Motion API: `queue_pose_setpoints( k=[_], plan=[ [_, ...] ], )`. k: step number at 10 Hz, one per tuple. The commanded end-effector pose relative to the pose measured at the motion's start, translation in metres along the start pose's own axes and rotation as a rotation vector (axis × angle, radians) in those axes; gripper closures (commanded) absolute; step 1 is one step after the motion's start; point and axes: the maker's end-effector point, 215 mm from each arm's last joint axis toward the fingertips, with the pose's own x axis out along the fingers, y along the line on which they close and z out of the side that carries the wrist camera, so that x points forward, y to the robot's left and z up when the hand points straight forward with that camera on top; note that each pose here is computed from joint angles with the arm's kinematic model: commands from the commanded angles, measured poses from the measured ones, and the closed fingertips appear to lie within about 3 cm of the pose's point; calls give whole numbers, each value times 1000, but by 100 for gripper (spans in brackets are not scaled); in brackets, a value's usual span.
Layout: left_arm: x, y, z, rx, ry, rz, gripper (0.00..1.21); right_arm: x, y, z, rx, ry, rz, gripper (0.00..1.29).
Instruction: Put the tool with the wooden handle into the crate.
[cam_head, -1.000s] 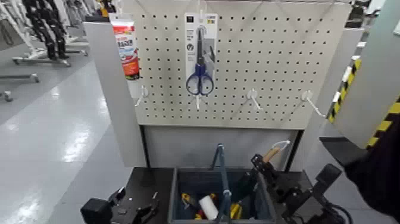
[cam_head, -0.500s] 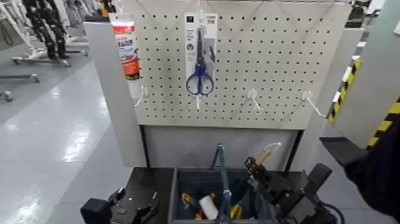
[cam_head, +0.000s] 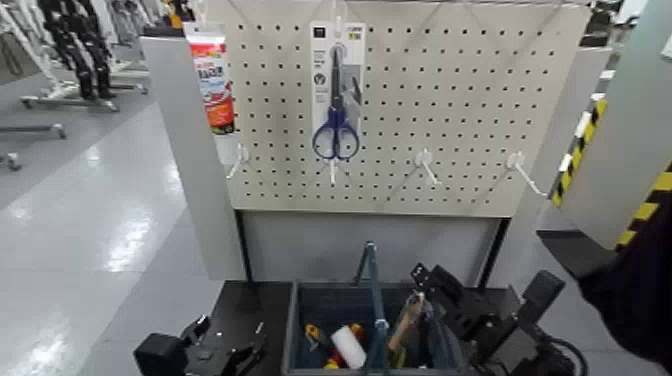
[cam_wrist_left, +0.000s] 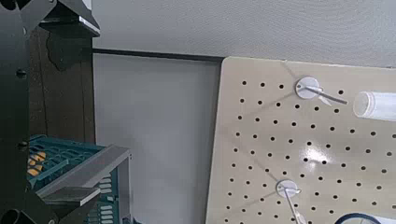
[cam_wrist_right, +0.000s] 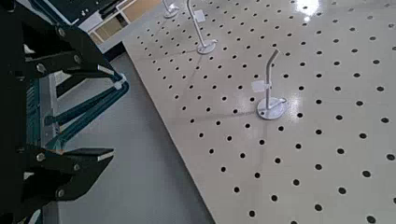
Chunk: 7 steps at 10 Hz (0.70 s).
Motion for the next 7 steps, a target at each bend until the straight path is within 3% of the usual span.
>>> queue_pose_setpoints(
  k=[1,4,7],
  plan=[
    [0,0,-1,0,2,-1,11,-6,-8,12,-28,-14,-26,8],
    [1,-2,-1,1,3,-4,11,-10,-9,23,-76,-27,-44,8],
    [1,-2,-2,0,6,-4,11,-33,-16,49,-260,-70,-189,8]
  ],
)
